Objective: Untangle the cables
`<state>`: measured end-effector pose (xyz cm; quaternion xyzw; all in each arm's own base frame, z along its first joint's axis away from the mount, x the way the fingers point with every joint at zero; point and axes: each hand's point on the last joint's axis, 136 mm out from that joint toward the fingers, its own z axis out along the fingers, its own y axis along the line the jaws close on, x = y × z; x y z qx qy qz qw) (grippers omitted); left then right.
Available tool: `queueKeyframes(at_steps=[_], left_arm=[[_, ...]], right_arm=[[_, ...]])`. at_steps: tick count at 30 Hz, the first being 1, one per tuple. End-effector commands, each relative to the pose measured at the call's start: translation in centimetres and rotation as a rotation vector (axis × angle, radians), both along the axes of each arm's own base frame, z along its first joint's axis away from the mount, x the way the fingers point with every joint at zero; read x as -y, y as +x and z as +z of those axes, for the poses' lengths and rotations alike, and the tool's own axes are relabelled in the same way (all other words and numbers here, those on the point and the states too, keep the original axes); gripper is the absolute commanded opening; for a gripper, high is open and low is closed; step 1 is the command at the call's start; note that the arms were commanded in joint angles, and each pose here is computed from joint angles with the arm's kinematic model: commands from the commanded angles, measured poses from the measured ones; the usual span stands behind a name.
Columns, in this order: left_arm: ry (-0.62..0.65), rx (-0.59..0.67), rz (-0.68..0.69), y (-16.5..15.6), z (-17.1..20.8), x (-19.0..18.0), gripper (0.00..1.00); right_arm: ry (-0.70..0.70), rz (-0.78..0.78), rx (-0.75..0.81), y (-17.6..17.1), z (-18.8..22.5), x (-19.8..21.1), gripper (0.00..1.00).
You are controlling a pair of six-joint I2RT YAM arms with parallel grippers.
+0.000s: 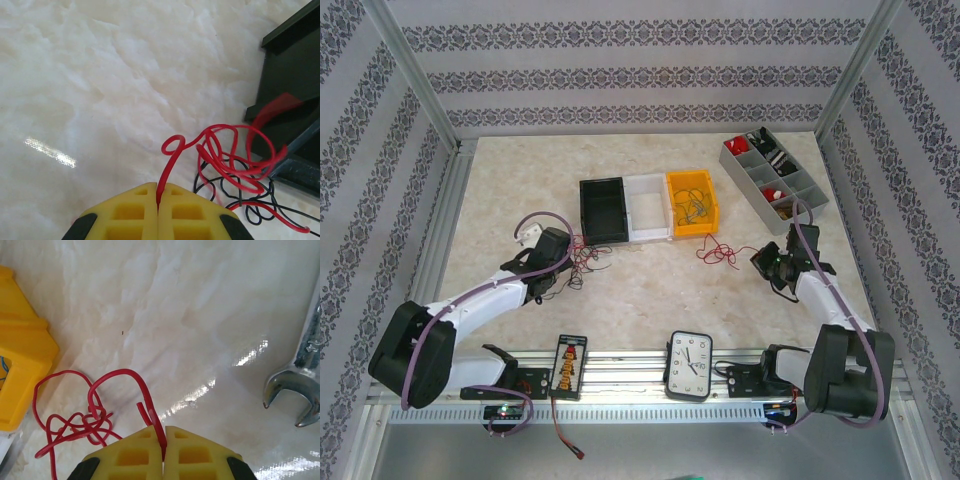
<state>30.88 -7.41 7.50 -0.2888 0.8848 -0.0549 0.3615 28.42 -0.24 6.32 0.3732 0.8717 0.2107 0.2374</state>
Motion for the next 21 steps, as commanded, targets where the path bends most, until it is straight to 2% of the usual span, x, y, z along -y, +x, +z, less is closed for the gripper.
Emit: queueKeyframes(at_steps=[1,3,4,6,8,10,12,15,21], left_arm=[[-0.017,-0.004,-0.028,0.4,-0.7,0.5,0.00],[-0.072,-0.009,-0.146,1.1,-1.2,2.9,0.00],[-0.120,-0.003,-0.249,1.5,-1.3,4.9,0.07],[-0.207,-0.001,-0.440,1.5,-1.3,8.6,0.35],[-0.238,0.004,-0.592,0.9,-0.5,11.1,0.67],[-0.241,0.039,-0.745,0.0,1.0,13.2,0.82],[-0.230,0.069,-0.893,-1.2,2.4,15.0,0.85],[-0.257,0.083,-1.036,-2.5,3.9,17.1,0.84],[-0.294,0.085,-1.112,-0.9,4.2,20.6,0.82]], right_arm=[[-0.020,0.002,0.048,0.2,1.6,0.2,0.00],[-0.031,0.028,0.079,0.3,2.4,0.1,0.00],[-0.034,0.044,0.100,0.5,2.9,-0.2,0.00],[-0.039,0.093,0.143,0.7,3.6,-0.9,0.00],[-0.043,0.158,0.170,0.9,4.0,-2.1,0.00],[-0.042,0.221,0.186,1.0,4.2,-3.5,0.00],[-0.037,0.282,0.191,0.9,4.1,-5.0,0.00],[-0.022,0.340,0.176,0.7,3.5,-6.6,0.00],[-0.005,0.466,0.135,0.4,2.3,-9.6,0.00]])
